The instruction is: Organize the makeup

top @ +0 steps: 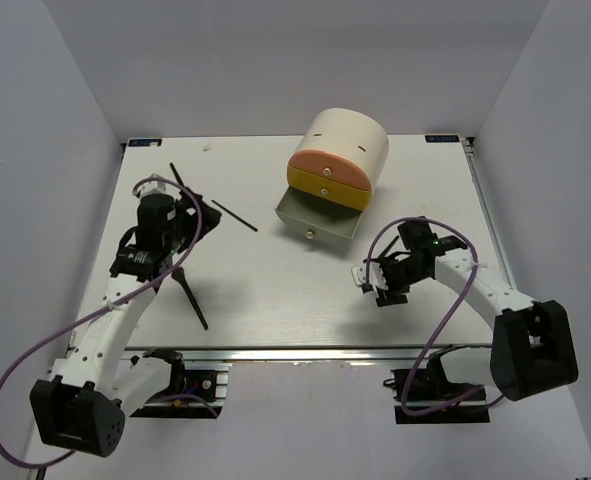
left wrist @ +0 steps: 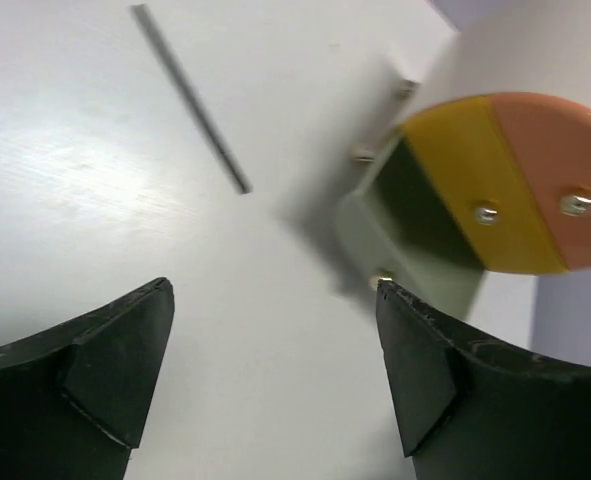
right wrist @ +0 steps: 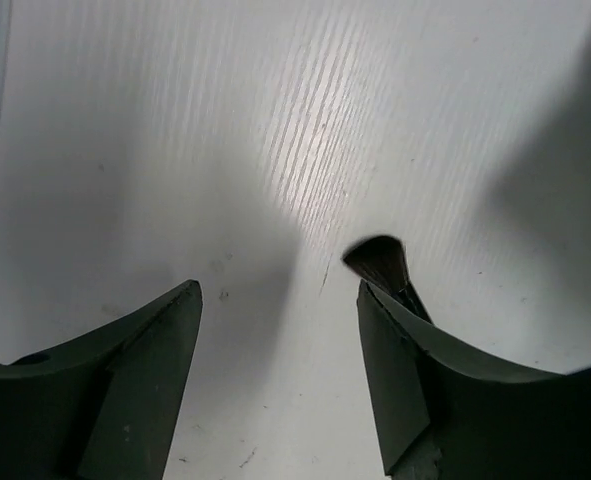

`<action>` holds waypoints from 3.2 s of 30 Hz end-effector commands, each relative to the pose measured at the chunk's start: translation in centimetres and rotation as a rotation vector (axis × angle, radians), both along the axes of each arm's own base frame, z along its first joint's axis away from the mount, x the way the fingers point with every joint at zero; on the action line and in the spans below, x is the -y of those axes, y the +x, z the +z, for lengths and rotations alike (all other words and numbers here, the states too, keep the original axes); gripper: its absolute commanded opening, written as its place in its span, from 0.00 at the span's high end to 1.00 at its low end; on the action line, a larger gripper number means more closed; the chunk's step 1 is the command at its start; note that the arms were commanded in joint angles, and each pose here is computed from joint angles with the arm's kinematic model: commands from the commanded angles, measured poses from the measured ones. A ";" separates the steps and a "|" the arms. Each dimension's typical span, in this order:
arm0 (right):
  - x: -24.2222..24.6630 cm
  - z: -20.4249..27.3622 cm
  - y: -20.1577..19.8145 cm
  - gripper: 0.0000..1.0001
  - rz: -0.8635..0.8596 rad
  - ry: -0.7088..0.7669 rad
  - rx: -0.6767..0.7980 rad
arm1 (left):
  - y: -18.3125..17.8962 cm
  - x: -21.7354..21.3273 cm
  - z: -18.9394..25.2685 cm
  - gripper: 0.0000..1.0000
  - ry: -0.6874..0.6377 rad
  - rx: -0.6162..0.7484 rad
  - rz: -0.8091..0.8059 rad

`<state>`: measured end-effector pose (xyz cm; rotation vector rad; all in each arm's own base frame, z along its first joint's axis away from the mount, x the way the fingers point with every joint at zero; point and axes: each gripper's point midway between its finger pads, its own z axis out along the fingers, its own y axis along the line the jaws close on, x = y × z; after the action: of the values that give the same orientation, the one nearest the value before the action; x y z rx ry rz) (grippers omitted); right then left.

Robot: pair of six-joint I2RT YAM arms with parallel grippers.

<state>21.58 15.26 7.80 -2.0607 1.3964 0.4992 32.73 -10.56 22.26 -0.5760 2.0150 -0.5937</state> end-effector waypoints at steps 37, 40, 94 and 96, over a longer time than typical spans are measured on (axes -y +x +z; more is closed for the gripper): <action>-1.5 2.7 4.6 1.00 0.191 -0.093 -0.138 | -12.1 -10.9 -13.5 0.09 0.127 -0.644 0.258; -5.6 9.6 3.2 1.00 0.166 0.088 -0.146 | -12.3 -10.6 -14.3 0.09 0.113 -0.656 0.250; -13.0 21.3 10.9 0.50 -0.515 0.670 -0.004 | -12.1 -10.0 -22.8 0.49 0.211 -0.948 0.209; -12.6 21.5 10.7 0.50 -0.523 0.677 -0.003 | -12.1 -9.7 -23.0 0.65 0.265 -0.955 0.175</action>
<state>32.79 28.26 27.07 -1.1505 1.4951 0.6203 19.80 -1.39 0.69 -1.0537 2.8257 0.0351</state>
